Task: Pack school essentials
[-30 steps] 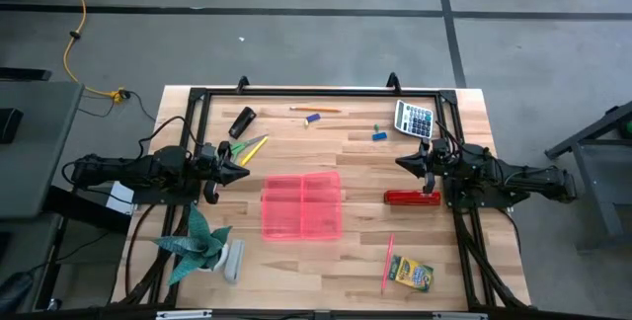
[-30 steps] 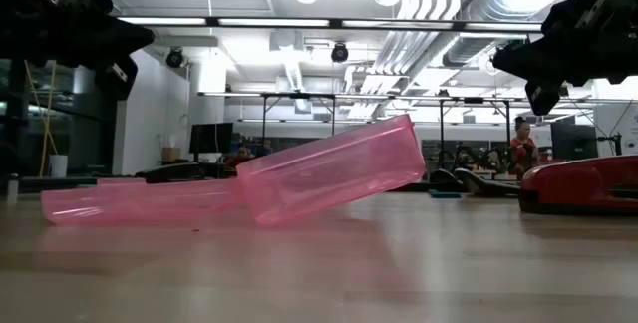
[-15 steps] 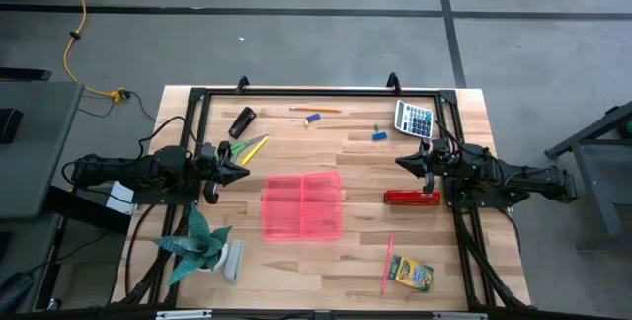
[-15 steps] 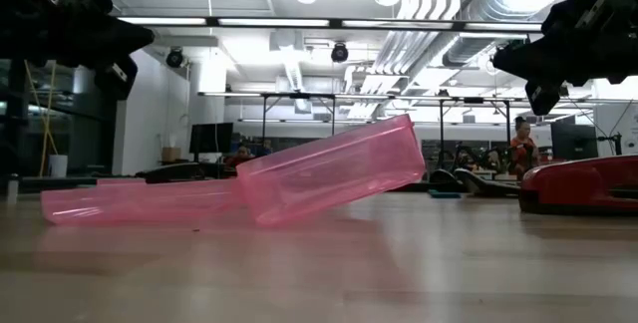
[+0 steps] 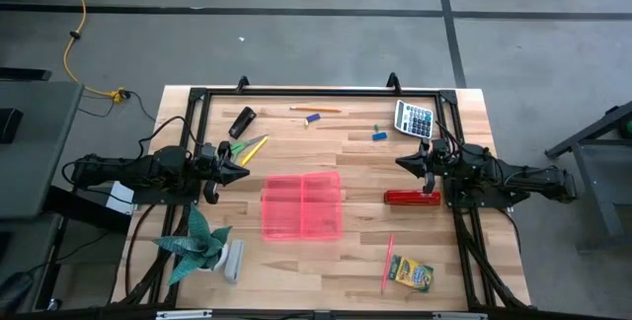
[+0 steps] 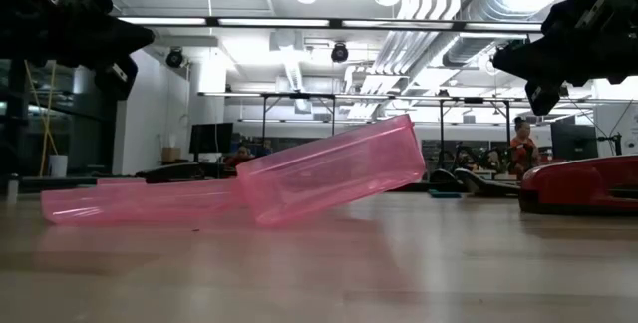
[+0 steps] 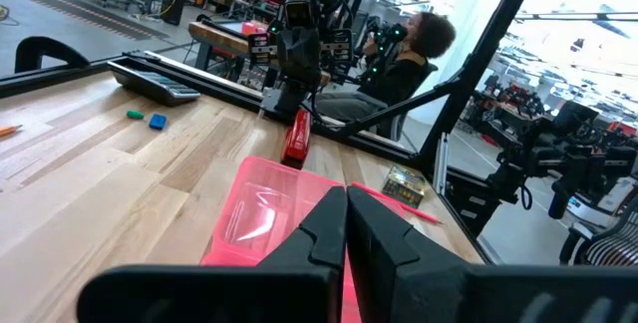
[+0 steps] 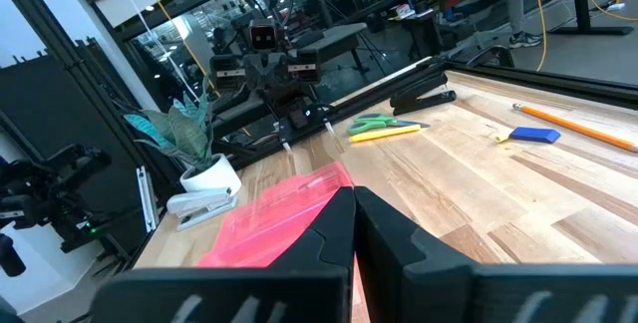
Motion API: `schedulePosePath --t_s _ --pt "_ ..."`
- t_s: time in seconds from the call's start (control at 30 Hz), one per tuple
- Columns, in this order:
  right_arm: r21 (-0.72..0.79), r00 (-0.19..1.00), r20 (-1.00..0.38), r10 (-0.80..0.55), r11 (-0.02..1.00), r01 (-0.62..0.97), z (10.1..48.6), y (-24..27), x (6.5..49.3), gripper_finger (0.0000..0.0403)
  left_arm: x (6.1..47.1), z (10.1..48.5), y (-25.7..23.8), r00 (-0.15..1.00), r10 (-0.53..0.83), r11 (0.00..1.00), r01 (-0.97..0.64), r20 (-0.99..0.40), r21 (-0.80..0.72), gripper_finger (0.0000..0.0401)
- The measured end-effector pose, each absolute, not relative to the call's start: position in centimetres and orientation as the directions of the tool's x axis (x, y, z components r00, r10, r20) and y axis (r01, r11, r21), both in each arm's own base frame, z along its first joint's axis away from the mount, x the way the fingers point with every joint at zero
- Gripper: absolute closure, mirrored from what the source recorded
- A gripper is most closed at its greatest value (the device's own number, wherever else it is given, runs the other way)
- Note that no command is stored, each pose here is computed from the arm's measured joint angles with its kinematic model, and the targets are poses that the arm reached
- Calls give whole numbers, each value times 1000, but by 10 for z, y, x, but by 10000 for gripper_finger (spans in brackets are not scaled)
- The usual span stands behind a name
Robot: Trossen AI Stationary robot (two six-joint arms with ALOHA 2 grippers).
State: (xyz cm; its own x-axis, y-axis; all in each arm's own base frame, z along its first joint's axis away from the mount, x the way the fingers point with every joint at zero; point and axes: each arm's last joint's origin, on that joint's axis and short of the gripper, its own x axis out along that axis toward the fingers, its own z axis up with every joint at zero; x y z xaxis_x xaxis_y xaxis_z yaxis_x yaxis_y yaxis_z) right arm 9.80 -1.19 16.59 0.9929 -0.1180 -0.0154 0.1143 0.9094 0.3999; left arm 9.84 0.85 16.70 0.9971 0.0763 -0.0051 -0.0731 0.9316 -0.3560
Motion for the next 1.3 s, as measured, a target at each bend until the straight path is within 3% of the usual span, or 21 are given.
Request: schedulePosePath --t_s 0.3,0.53,0.6,0.73,0.83,0.93,1.07,1.2,1.3 --pt "400 993 -15 -118 910 114 166 -12 98 402 98 168 9 996 86 931 -77 8 -357 400" --pt "400 993 -15 -118 909 114 166 -12 98 402 97 182 10 982 117 910 -45 151 -413 400" --pt "400 993 -15 -118 909 114 166 -12 98 402 96 188 10 966 149 908 -49 211 -416 400" --pt "400 993 -15 -118 910 114 166 -12 98 402 92 202 16 876 342 852 -136 341 -506 401" --pt "400 993 -15 -118 910 114 166 -12 98 402 95 217 17 864 380 833 -164 331 -528 401" --pt "400 993 -15 -118 910 114 166 -12 98 402 109 237 20 876 429 799 -254 221 -545 401" --pt "400 993 -15 -118 910 114 166 -12 98 402 140 266 26 891 451 766 -410 -41 -495 401" --pt "400 993 -15 -118 910 114 166 -12 98 402 166 283 38 807 456 691 -587 -375 -422 401" --pt "400 993 -15 -118 910 114 166 -12 98 402 178 294 47 726 447 641 -667 -522 -380 401"
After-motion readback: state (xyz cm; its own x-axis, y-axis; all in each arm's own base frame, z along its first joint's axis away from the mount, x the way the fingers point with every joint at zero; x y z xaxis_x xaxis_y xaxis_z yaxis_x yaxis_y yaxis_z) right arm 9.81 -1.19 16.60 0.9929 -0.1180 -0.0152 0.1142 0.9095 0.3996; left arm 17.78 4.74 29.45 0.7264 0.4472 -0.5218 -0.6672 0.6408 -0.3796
